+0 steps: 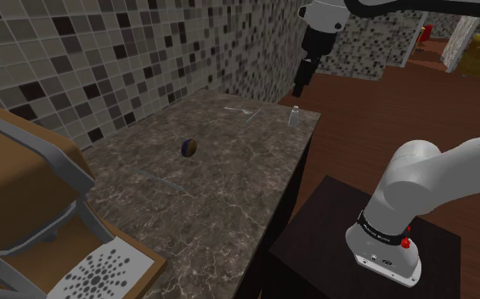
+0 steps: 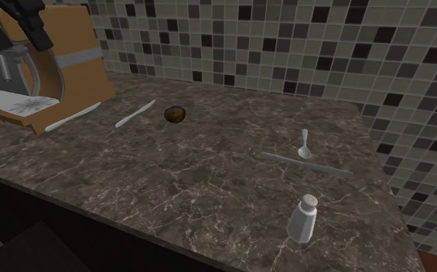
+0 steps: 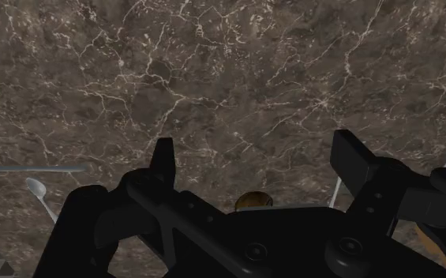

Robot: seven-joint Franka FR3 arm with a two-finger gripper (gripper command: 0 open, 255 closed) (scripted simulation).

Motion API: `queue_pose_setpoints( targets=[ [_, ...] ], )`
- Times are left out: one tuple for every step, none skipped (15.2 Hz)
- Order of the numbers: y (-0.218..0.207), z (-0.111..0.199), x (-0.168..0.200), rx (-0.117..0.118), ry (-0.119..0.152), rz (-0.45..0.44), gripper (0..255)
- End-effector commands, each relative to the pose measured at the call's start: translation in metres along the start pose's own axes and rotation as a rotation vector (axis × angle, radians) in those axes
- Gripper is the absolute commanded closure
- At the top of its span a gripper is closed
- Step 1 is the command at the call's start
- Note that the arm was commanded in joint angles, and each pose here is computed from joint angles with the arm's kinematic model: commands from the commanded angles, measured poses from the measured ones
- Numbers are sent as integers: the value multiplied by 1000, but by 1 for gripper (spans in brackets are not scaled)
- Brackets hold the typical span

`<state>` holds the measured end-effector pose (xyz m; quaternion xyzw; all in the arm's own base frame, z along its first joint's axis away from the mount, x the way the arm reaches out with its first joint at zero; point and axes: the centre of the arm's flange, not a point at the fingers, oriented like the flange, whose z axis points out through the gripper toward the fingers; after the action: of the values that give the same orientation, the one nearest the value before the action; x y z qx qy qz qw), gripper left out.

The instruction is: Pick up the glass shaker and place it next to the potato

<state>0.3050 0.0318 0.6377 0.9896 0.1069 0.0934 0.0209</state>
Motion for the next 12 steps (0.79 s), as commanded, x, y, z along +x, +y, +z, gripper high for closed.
queue_pose_setpoints(
  targets=[
    [0,0,0,0,0,0,0],
    [11,7,2,-1,-3,-2,0],
    [21,15,4,-2,-7,-3,0],
    [32,22,6,-4,-10,-5,0],
    [42,30,8,-5,-13,-7,0],
    [53,37,11,-6,-17,-8,0],
    [64,45,13,-7,-20,-10,0],
    [74,52,15,-8,-23,-12,0],
    [85,59,17,-10,-27,-13,0],
    [96,67,19,-11,-30,-15,0],
    [106,74,21,-12,-33,-17,0],
    [117,81,23,-13,-37,-18,0]
  ],
)
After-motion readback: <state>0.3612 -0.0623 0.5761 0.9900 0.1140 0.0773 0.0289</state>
